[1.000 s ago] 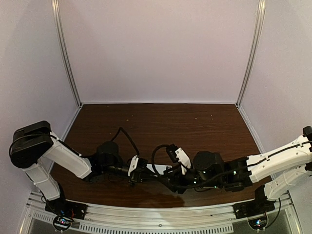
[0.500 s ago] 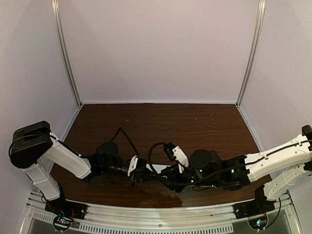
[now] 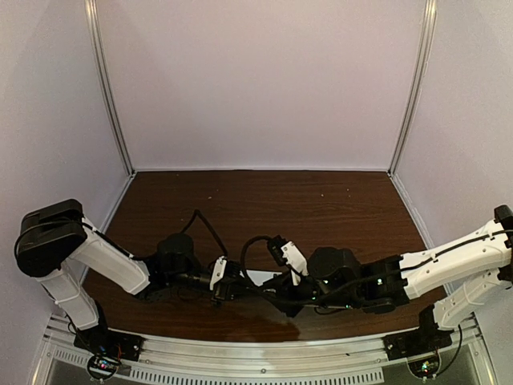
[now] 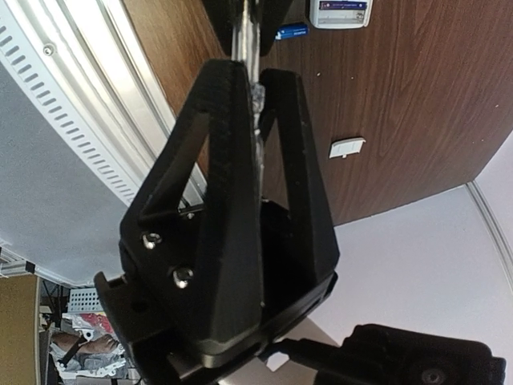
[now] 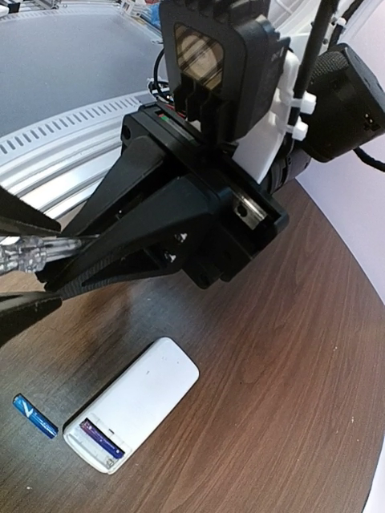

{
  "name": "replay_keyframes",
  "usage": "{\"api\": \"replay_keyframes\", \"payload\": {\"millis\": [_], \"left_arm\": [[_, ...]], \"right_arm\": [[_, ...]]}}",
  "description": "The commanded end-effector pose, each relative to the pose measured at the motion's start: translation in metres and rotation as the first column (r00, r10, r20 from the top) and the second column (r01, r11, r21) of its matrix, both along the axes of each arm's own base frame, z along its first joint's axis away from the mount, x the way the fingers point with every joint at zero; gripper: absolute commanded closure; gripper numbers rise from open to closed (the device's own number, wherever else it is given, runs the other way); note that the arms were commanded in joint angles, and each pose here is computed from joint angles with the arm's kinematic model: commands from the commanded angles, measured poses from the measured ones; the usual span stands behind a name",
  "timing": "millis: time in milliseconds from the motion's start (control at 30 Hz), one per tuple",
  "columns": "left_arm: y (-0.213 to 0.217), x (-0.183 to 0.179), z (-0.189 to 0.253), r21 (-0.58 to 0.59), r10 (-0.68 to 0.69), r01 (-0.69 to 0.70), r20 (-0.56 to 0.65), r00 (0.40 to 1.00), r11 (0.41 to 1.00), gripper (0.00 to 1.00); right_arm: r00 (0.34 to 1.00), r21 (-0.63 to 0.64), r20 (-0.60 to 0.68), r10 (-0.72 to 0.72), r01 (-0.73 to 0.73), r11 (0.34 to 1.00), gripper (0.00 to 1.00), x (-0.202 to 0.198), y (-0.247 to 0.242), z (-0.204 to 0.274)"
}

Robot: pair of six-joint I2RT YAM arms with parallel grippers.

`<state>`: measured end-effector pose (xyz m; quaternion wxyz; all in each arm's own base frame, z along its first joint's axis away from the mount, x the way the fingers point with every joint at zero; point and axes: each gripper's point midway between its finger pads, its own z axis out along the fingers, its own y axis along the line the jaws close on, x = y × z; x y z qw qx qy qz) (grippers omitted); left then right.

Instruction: Unload the batteries from the remote control

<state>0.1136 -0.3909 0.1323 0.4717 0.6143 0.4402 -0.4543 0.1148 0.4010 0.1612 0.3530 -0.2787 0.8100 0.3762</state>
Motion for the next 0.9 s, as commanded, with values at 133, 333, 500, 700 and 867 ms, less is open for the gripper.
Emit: {"api": "replay_keyframes", "payload": {"millis": [133,333,500,700,867], "left_arm": [[0.001,0.001,0.010,-0.042,0.015,-0.013,0.050,0.999,0.999,1.00],[0.002,0.003,0.008,-0.038,0.028,-0.025,0.067,0.997,0.999,0.81],[0.008,0.009,0.001,-0.034,0.046,-0.044,0.070,0.996,0.998,0.26],[0.025,0.034,-0.012,-0.028,0.101,-0.100,0.048,0.994,0.995,0.08],[0.033,0.056,-0.033,0.026,0.126,-0.126,0.000,0.992,0.992,0.03]], "right_arm": [[1.000,-0.015,0.005,-0.013,0.013,1.000,0.93,0.003,0.006,0.002],[1.000,-0.029,0.013,-0.013,0.013,0.999,1.00,0.004,0.005,0.000],[0.999,-0.065,0.042,-0.018,0.021,0.998,1.00,0.005,-0.007,0.000],[0.997,-0.085,0.070,-0.009,0.015,0.996,1.00,0.004,-0.021,-0.001],[0.996,-0.103,0.086,-0.023,0.032,0.994,1.00,0.006,-0.030,-0.005]]}}
